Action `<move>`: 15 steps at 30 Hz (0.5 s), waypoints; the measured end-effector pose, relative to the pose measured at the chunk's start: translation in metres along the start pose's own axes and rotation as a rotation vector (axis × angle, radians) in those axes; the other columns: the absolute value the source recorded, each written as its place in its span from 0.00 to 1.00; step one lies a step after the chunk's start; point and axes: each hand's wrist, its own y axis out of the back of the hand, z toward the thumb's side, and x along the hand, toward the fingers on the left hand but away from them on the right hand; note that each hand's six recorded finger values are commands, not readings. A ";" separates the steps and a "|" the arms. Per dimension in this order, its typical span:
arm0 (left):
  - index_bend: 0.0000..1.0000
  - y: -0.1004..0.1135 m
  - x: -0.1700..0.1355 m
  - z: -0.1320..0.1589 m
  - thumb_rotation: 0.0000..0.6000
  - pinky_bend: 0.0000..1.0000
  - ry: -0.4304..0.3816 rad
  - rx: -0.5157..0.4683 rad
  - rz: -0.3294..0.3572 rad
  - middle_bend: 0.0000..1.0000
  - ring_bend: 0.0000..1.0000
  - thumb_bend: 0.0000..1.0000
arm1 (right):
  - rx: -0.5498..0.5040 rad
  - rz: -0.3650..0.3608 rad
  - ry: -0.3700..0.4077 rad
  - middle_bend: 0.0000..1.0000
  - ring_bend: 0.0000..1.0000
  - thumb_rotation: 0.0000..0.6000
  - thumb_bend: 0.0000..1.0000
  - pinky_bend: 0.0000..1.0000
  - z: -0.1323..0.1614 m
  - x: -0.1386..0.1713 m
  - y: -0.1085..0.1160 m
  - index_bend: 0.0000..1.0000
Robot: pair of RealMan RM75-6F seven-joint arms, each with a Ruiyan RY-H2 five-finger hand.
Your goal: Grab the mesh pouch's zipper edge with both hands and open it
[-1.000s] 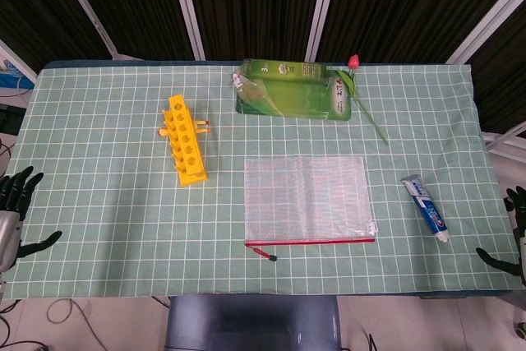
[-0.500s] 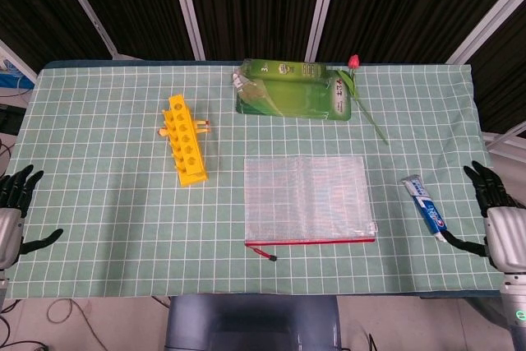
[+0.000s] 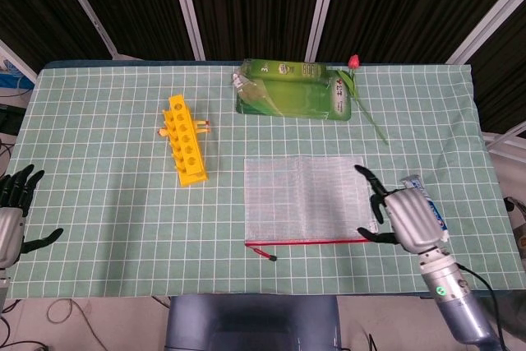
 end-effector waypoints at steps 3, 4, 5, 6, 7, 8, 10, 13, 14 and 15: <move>0.00 -0.001 0.000 -0.001 1.00 0.00 0.003 0.002 -0.006 0.00 0.00 0.01 | 0.001 0.051 0.033 1.00 1.00 1.00 0.17 0.95 0.021 -0.013 -0.017 0.35; 0.00 -0.001 0.000 -0.001 1.00 0.00 0.003 0.005 -0.009 0.00 0.00 0.01 | 0.000 0.068 0.042 1.00 1.00 1.00 0.18 0.96 0.028 -0.017 -0.024 0.37; 0.00 -0.002 0.000 -0.001 1.00 0.00 0.005 0.010 -0.013 0.00 0.00 0.01 | -0.004 0.093 0.053 1.00 1.00 1.00 0.18 0.97 0.037 -0.021 -0.034 0.38; 0.00 -0.002 0.001 -0.001 1.00 0.00 0.006 0.014 -0.015 0.00 0.00 0.01 | -0.008 0.113 0.059 1.00 1.00 1.00 0.19 0.97 0.043 -0.025 -0.042 0.40; 0.00 -0.003 0.001 -0.002 1.00 0.00 0.007 0.016 -0.017 0.00 0.00 0.01 | -0.011 0.130 0.063 1.00 1.00 1.00 0.19 0.98 0.050 -0.027 -0.050 0.42; 0.00 -0.003 0.001 -0.002 1.00 0.00 0.009 0.019 -0.019 0.00 0.00 0.01 | -0.017 0.150 0.066 1.00 1.00 1.00 0.20 0.98 0.058 -0.031 -0.060 0.42; 0.00 -0.004 0.001 -0.002 1.00 0.00 0.011 0.021 -0.022 0.00 0.00 0.01 | -0.030 0.178 0.068 1.00 1.00 1.00 0.21 0.98 0.071 -0.036 -0.075 0.44; 0.00 -0.005 0.001 -0.002 1.00 0.00 0.013 0.025 -0.028 0.00 0.00 0.01 | -0.057 0.222 0.068 1.00 1.00 1.00 0.23 0.98 0.089 -0.042 -0.097 0.46; 0.00 -0.005 0.002 -0.002 1.00 0.00 0.014 0.026 -0.030 0.00 0.00 0.01 | -0.063 0.237 0.068 1.00 1.00 1.00 0.24 0.98 0.095 -0.043 -0.105 0.46; 0.00 -0.005 0.002 -0.002 1.00 0.00 0.014 0.027 -0.031 0.00 0.00 0.01 | -0.066 0.246 0.067 1.00 1.00 1.00 0.25 0.98 0.098 -0.044 -0.110 0.47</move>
